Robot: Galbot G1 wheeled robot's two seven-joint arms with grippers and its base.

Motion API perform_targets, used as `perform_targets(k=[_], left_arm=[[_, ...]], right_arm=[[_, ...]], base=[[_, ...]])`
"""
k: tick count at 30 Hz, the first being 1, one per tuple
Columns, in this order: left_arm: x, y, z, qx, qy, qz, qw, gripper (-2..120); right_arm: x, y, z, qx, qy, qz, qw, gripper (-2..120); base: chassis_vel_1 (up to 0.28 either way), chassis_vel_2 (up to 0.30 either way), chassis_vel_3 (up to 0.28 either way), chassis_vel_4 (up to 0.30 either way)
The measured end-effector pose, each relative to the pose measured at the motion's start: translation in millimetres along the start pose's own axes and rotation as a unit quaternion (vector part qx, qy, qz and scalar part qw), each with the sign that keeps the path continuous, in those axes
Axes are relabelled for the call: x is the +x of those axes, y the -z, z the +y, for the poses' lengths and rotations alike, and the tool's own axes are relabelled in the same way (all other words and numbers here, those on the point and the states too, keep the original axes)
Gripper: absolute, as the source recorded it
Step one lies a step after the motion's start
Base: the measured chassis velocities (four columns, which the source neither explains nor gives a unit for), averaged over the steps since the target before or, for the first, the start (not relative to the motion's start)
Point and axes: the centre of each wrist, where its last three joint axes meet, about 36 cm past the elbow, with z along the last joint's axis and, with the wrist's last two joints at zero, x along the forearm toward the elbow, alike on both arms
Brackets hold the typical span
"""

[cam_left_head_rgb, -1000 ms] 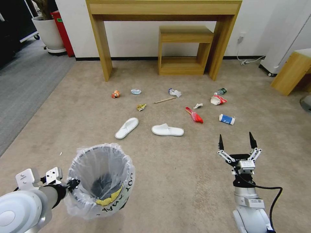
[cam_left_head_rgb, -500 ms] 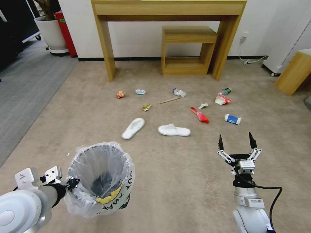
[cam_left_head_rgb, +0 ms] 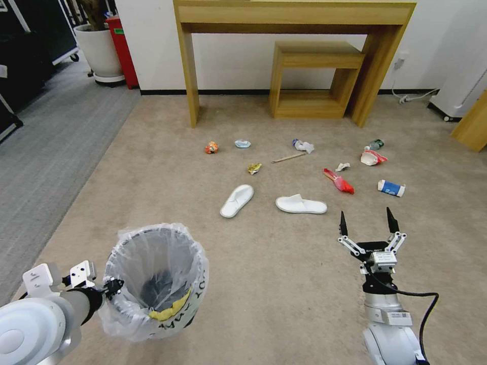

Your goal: Pick up the trash bin and place the garbage on the floor into it.

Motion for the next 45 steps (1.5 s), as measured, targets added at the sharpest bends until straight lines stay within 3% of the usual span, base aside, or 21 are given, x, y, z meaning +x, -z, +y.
perform_targets(k=[28,45], left_arm=[[-2.1,3.1,-1.5,0.001,-0.003,-0.004,1.0000,0],[-0.4,1.6,-2.9,0.000,-0.007,-0.004,1.0000,0]], right_arm=[[-1.9,-1.5,1.3,0.001,0.019,-0.012,1.000,100],[-1.1,-0.7,2.2,-0.001,0.019,-0.009,1.000,100]], base=[[-0.012,0.000,0.011,0.001],[-0.191,0.193,0.189,-0.190]])
